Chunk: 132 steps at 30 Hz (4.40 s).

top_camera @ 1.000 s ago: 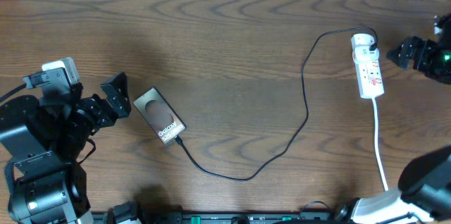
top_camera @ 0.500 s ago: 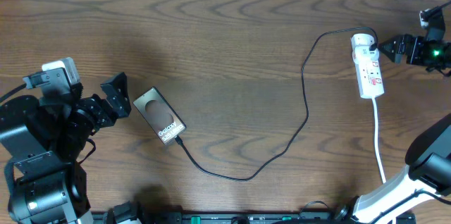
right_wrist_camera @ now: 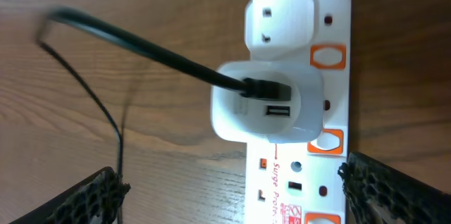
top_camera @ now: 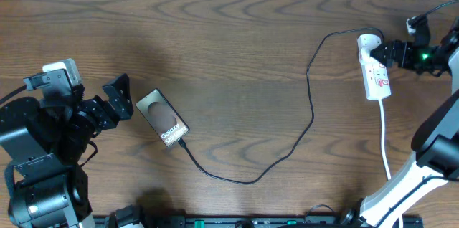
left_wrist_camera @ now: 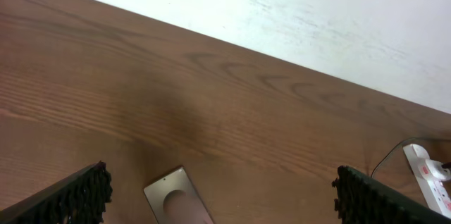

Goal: Plug charger to phone and switch on socket

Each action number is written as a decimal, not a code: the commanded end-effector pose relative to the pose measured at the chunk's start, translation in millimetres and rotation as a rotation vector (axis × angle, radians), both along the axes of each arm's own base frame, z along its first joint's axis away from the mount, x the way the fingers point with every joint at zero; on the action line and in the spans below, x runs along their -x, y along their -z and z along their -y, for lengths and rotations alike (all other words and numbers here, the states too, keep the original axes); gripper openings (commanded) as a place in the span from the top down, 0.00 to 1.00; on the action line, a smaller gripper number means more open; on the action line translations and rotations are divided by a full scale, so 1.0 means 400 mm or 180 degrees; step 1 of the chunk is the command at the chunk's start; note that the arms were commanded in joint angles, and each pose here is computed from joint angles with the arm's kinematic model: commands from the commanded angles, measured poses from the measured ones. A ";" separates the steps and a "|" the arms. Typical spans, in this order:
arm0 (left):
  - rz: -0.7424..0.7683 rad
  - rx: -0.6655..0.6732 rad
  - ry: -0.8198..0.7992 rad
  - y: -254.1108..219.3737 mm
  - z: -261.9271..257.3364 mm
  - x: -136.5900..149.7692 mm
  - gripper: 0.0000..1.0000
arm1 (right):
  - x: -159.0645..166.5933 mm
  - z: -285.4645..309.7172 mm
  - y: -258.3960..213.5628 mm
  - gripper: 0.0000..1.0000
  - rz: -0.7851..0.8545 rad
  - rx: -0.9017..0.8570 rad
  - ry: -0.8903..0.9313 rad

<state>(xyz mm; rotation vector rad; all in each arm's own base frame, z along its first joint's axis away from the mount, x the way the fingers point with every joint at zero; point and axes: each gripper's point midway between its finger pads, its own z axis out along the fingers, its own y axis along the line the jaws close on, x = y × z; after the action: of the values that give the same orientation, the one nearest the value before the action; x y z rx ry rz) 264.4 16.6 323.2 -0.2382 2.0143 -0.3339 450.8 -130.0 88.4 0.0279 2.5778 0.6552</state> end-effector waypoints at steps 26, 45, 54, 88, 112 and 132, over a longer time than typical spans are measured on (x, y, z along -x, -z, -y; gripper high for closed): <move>-0.0091 -0.0003 -0.0019 0.016 -0.007 -0.009 0.00 | -0.026 -0.103 0.096 0.04 -0.0205 -0.0060 -0.0269; -0.0121 0.0008 -0.0019 0.022 -0.007 -0.010 0.00 | -0.011 -0.130 0.103 0.03 -0.0362 -0.0349 -0.0107; -0.0122 0.0008 -0.0019 0.022 -0.007 -0.009 0.00 | 0.009 -0.146 0.122 0.02 -0.0441 -0.0484 -0.0083; -0.0125 0.0009 -0.0019 0.023 -0.007 -0.009 0.00 | 0.101 0.062 -0.228 0.01 -0.0161 0.0618 0.1537; -0.0125 0.0009 -0.0019 0.023 -0.007 -0.009 0.00 | 0.263 -0.012 -0.587 0.01 0.0791 0.0719 0.1858; -0.0220 -0.0317 0.0196 0.040 0.056 0.027 0.00 | 0.263 -0.012 -0.587 0.01 0.0791 0.0719 0.1858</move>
<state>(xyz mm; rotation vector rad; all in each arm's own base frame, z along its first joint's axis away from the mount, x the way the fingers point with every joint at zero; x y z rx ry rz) 264.2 0.9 309.1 -0.1969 2.0856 -0.3620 349.4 -121.4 319.8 0.5343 2.2380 0.1464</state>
